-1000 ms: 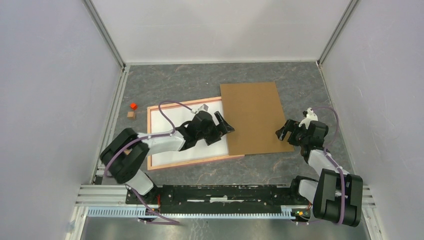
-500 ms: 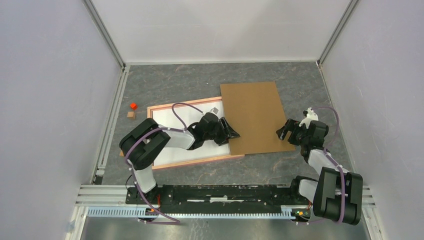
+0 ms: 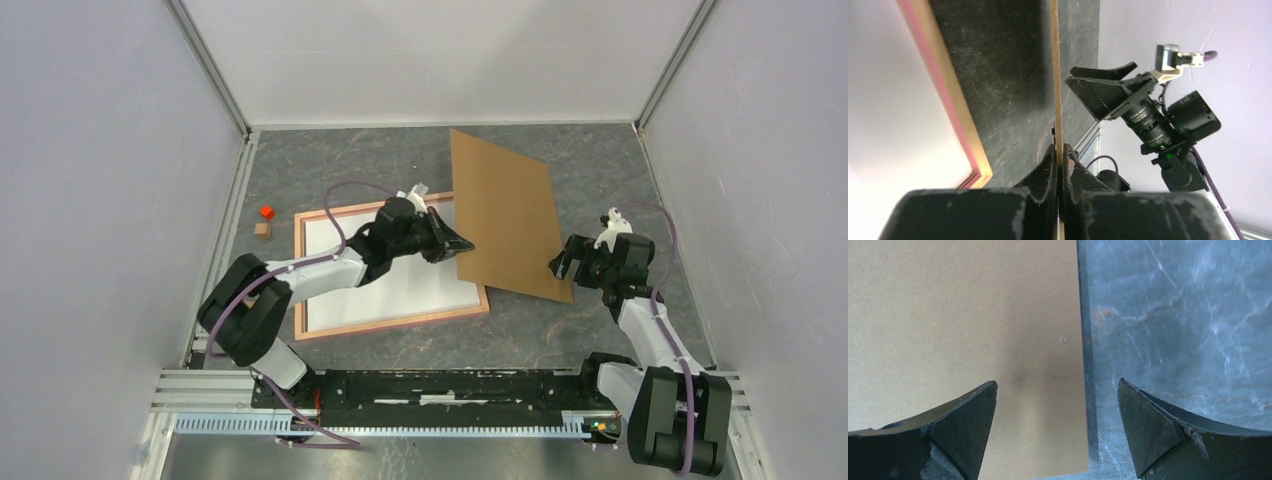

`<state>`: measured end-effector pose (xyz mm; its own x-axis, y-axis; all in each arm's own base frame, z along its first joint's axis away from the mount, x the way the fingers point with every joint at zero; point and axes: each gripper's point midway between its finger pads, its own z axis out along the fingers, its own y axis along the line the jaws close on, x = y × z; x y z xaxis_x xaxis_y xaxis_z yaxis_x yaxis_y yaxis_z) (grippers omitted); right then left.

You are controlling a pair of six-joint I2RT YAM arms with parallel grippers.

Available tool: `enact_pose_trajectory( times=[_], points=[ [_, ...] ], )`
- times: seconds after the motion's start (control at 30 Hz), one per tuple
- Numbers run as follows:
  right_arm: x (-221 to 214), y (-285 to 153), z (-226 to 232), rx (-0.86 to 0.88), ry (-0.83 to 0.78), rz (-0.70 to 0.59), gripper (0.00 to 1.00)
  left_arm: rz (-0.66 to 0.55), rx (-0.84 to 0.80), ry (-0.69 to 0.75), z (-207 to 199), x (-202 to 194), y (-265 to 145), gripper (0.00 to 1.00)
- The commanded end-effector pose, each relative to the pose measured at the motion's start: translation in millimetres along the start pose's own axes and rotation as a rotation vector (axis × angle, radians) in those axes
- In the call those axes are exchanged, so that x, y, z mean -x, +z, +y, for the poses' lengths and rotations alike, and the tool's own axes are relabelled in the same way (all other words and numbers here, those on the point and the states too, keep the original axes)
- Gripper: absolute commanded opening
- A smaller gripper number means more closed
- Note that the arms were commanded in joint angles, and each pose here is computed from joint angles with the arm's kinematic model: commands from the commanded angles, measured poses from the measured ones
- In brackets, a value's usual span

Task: Put the photo into the frame

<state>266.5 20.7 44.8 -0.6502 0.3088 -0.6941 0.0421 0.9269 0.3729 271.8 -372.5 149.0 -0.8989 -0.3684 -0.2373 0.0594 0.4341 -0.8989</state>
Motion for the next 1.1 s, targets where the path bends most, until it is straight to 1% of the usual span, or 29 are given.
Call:
enact_pose_trajectory(
  times=[0.0,0.07,0.1,0.2,0.27,0.33,0.43,0.53,0.67,0.73,0.8,0.87,0.97,1.0,1.07],
  points=[
    [56.8,-19.3,23.0,-0.02,-0.151,-0.054,0.96,-0.024,-0.042,0.065,-17.9,32.8,-34.6,0.02],
    [76.3,-28.7,42.6,-0.003,-0.233,-0.08,0.96,-0.027,-0.053,0.082,-23.4,40.9,-47.2,0.02],
    [87.5,-34.9,54.4,0.01,-0.282,-0.113,0.96,-0.025,-0.05,0.09,-25.0,43.3,-52.6,0.02],
    [104.6,-56.8,111.3,0.118,-0.479,-0.229,0.96,-0.038,-0.033,0.104,-28.1,54.5,-68.3,0.02],
    [97.8,-71.9,155.4,0.236,-0.627,-0.281,0.97,-0.047,-0.026,0.092,-29.5,60.4,-78.8,0.02],
    [84.2,-84.8,188.3,0.297,-0.768,-0.322,0.98,-0.062,-0.031,0.097,-32.6,65.9,-87.3,0.02],
    [59.6,-93.8,213.5,0.247,-0.938,-0.351,0.98,-0.079,-0.029,0.092,-34.8,70.9,-96.7,0.02],
    [44.4,-101.8,228.2,0.157,-1.048,-0.403,0.98,-0.073,-0.037,0.071,-37.1,70.5,-102.7,0.02],
    [16.8,-102.4,240.1,0.041,-1.271,-0.462,0.98,-0.077,-0.024,0.059,-36.4,69.1,-109.9,0.02],
    [4.4,-97.0,237.7,-0.061,-1.379,-0.482,0.98,-0.074,-0.021,0.048,-36.4,68.3,-112.8,0.02],
    [7.5,-92.2,230.7,-0.189,-1.381,-0.512,0.98,-0.064,-0.028,0.043,-38.3,67.2,-114.8,0.02],
    [8.3,-88.8,228.3,-0.27,-1.404,-0.529,0.98,-0.054,-0.03,0.038,-39.3,66.0,-116.4,0.02],
    [17.5,-89.4,222.8,-0.381,-1.347,-0.575,0.98,-0.047,-0.029,0.035,-40.3,64.1,-119.3,0.02],
    [21.4,-89.2,219.5,-0.415,-1.341,-0.581,0.98,-0.042,-0.027,0.036,-40.4,63.0,-121.0,0.02],
    [21.4,-82.6,221.4,-0.405,-1.331,-0.58,0.98,-0.037,-0.027,0.039,-42.1,61.0,-124.7,0.02]
  ],
)
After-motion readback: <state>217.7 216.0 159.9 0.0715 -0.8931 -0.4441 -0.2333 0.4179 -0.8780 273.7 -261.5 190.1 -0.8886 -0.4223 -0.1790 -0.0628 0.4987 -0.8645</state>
